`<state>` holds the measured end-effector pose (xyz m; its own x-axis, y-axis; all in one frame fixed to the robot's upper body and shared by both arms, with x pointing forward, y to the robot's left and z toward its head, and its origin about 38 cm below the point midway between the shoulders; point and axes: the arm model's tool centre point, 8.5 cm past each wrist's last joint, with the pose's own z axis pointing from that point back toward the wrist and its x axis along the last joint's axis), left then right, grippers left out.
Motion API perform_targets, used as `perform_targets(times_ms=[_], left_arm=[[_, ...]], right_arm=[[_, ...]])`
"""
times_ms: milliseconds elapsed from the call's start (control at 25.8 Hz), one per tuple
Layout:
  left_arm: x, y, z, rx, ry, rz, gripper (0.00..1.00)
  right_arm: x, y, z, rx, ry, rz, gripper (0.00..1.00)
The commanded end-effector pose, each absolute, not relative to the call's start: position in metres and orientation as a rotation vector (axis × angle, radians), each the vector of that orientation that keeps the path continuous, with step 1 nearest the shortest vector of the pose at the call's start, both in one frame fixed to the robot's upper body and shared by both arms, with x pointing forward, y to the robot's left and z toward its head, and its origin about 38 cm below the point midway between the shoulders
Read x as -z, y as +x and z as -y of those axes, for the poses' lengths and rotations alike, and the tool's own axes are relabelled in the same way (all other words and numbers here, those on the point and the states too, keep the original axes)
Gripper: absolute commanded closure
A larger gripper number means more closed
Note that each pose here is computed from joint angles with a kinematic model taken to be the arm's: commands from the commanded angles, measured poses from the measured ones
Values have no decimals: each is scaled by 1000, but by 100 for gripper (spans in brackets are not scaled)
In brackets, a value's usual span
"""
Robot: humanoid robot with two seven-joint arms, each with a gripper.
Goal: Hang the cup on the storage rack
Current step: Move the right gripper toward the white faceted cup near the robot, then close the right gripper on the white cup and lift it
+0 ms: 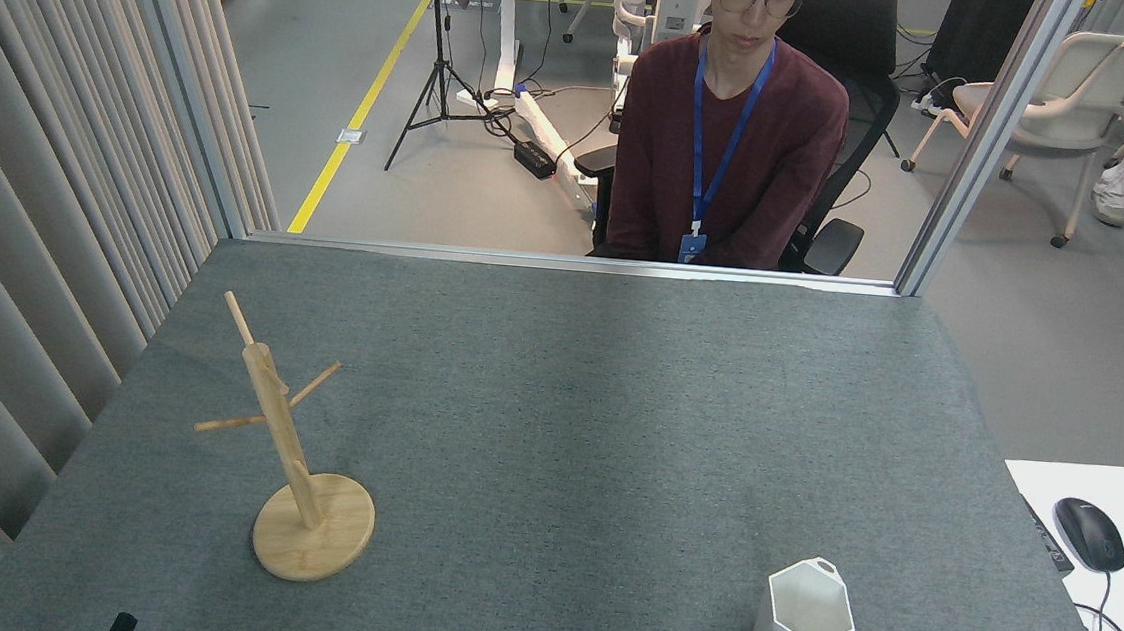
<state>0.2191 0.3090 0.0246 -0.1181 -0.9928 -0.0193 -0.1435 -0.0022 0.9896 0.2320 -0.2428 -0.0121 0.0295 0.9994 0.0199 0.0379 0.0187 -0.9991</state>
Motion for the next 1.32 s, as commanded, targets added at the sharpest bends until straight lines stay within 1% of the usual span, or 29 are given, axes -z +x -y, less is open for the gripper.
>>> perform_targets(times_ms=[0, 465, 775, 814, 853, 891, 930, 1008, 1085, 1124, 1202, 1279], left_arm=[[-25, 219, -309, 1232, 1265, 1399, 0], [-23, 219, -310, 1232, 1264, 1393, 0], [-21, 218, -311, 1233, 1261, 1386, 0], [-22, 218, -312, 1233, 1261, 1387, 0], [-22, 218, -312, 1233, 1261, 1387, 0], [-22, 218, -312, 1233, 1261, 1387, 0], [-22, 218, -312, 1233, 1261, 1387, 0], [-24, 218, -311, 1221, 1269, 1401, 0], [-28, 219, -308, 1188, 1298, 1438, 0], [-29, 220, -305, 1183, 1302, 1454, 0], [-26, 228, -279, 1220, 1255, 1522, 0], [-21, 238, -245, 1351, 1227, 1579, 0]], right_arm=[[15, 246, 243, -1164, -1232, 1224, 1], [21, 273, 242, -1163, -1226, 1227, 1], [27, 300, 243, -1179, -1225, 1223, 2], [28, 301, 244, -1178, -1230, 1220, 8], [28, 301, 245, -1178, -1233, 1214, 38], [29, 301, 245, -1177, -1234, 1210, 64], [29, 301, 245, -1171, -1235, 1212, 67], [28, 301, 245, -1158, -1232, 1216, 67], [19, 303, 244, -1128, -1261, 1246, 67], [10, 305, 246, -1111, -1290, 1269, 67], [-13, 310, 249, -1063, -1345, 1312, 67], [-29, 315, 240, -1032, -1367, 1357, 69]])
